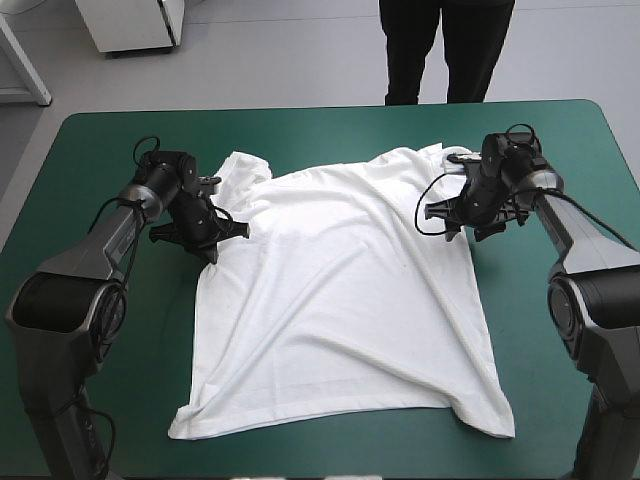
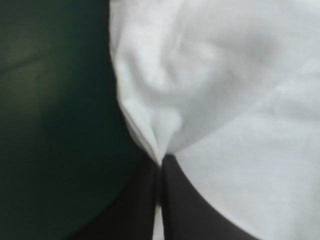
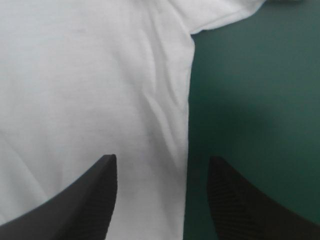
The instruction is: Fold the cloth
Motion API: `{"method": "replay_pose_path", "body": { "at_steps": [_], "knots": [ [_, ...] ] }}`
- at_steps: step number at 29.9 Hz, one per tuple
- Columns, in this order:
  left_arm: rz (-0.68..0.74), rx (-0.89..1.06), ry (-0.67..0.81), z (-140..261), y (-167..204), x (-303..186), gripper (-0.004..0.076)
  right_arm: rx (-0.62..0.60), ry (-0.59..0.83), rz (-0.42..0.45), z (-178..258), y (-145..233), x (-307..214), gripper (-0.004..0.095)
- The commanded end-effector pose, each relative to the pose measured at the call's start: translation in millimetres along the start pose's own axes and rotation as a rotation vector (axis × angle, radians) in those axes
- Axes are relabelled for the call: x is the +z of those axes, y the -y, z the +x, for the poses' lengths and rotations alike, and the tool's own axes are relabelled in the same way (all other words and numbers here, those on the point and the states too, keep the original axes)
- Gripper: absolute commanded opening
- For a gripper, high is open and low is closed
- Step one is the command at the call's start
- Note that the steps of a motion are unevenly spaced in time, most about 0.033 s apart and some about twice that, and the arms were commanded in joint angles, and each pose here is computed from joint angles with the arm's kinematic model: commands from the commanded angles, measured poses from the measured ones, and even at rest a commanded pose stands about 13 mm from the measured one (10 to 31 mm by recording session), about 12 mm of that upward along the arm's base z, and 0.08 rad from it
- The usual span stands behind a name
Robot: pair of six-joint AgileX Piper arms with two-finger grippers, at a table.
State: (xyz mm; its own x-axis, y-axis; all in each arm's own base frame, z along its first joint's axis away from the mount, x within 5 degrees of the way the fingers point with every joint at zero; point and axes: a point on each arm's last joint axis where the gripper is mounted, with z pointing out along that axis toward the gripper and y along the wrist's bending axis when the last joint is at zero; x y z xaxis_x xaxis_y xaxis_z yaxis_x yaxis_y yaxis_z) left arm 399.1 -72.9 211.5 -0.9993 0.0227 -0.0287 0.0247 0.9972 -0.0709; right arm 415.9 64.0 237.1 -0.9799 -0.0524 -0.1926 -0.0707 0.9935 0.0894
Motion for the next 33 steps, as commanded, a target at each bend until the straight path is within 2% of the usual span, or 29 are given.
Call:
{"method": "replay_pose_path", "body": {
  "at_steps": [1, 7, 9, 12, 16, 18, 24, 33],
  "knots": [
    [-0.003, -0.004, 0.039, -3, -2, -2, -0.0022, -0.018, 0.072, -0.005, -6, -2, -21, 0.0517],
    [-0.003, 0.012, 0.041, -3, -2, -2, -0.0022, -0.008, 0.04, -0.023, -8, -4, -5, 0.0503],
    [-0.002, 0.012, 0.045, -3, -2, -2, -0.0022, -0.013, 0.023, -0.026, -8, -7, -1, 0.0456],
    [-0.002, 0.014, 0.047, -3, -2, -2, -0.0022, -0.032, -0.012, -0.028, -6, -15, 7, 0.0339],
    [-0.002, 0.014, 0.047, -3, -2, -2, -0.0022, -0.075, -0.057, -0.021, -2, -31, 18, 0.0078],
    [-0.004, 0.008, 0.047, -3, -2, -2, -0.0022, -0.09, -0.068, -0.012, 0, -36, 19, -0.0015],
    [-0.003, 0.035, 0.052, -4, -2, -8, -0.0022, -0.106, -0.058, 0.021, -1, -35, 2, -0.0013],
    [0.019, 0.111, 0.291, -8, 5, -103, -0.0022, -0.122, 0.207, 0.025, -2, -37, -101, -0.0013]
  ]
}}
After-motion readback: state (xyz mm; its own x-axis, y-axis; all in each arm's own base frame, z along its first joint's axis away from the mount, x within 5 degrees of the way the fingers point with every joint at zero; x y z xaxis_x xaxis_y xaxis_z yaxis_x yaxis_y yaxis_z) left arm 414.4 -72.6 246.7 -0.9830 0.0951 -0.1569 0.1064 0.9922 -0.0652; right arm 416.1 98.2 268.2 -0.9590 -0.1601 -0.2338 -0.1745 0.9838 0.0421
